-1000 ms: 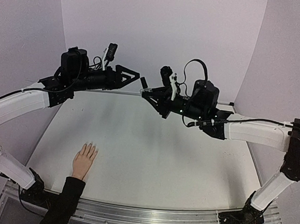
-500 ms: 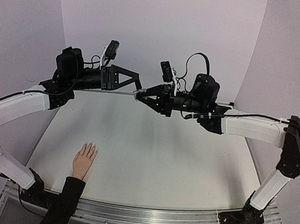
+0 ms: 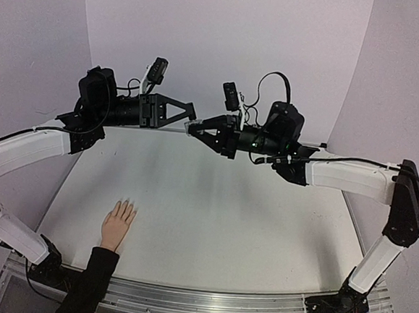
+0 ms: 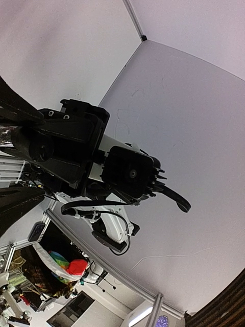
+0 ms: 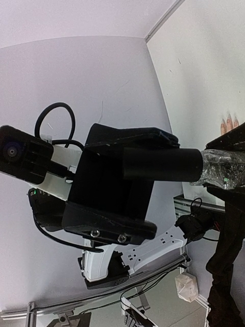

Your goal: Paint the nails

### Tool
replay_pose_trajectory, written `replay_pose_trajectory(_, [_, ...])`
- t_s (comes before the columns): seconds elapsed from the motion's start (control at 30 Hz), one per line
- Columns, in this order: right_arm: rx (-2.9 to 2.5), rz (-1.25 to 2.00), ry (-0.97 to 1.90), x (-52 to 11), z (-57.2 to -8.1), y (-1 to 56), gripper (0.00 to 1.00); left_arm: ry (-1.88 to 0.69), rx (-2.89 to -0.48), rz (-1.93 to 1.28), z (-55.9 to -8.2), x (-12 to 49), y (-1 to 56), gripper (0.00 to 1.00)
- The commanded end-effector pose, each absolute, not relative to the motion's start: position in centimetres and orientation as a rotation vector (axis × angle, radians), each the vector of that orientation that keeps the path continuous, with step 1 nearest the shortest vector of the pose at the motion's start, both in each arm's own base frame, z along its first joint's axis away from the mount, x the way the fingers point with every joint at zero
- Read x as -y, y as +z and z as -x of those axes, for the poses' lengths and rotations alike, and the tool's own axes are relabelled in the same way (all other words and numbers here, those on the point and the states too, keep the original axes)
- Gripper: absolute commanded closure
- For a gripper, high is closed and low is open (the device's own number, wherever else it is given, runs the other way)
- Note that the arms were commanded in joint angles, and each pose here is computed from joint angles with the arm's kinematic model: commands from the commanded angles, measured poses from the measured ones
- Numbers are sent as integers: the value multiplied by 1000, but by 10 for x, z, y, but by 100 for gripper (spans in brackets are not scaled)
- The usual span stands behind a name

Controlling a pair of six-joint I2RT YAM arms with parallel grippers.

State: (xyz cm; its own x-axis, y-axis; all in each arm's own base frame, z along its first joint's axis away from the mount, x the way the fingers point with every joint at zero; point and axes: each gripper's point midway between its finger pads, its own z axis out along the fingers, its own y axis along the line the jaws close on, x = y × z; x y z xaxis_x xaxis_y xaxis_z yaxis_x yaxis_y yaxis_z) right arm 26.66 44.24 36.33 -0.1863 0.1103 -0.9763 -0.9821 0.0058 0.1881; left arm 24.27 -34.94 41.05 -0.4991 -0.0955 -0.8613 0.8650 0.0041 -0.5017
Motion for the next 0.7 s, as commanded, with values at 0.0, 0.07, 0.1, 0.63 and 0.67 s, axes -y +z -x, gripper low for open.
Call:
replay_pose_trajectory(0.0, [-1186,981,1374,-444,-272,392,100,-1572,-1470,-843,-243,350,426,65])
replay_pose_trajectory(0.07, [-1196,954,1358,-443,-277,393,100,-1563,-1485,-829,-247,351,425,74])
replay_pose_trajectory(0.1, [-1203,933,1346,-442,-280,394,100,-1558,-1491,-820,-248,351,425,79])
replay_pose_trajectory(0.63, [-1362,350,212,-407,-352,381,100,-867,-1814,-235,-329,349,406,100])
replay_pose_trajectory(0.67, [-1347,382,236,-410,-348,381,100,-913,-1800,-283,-323,356,409,100])
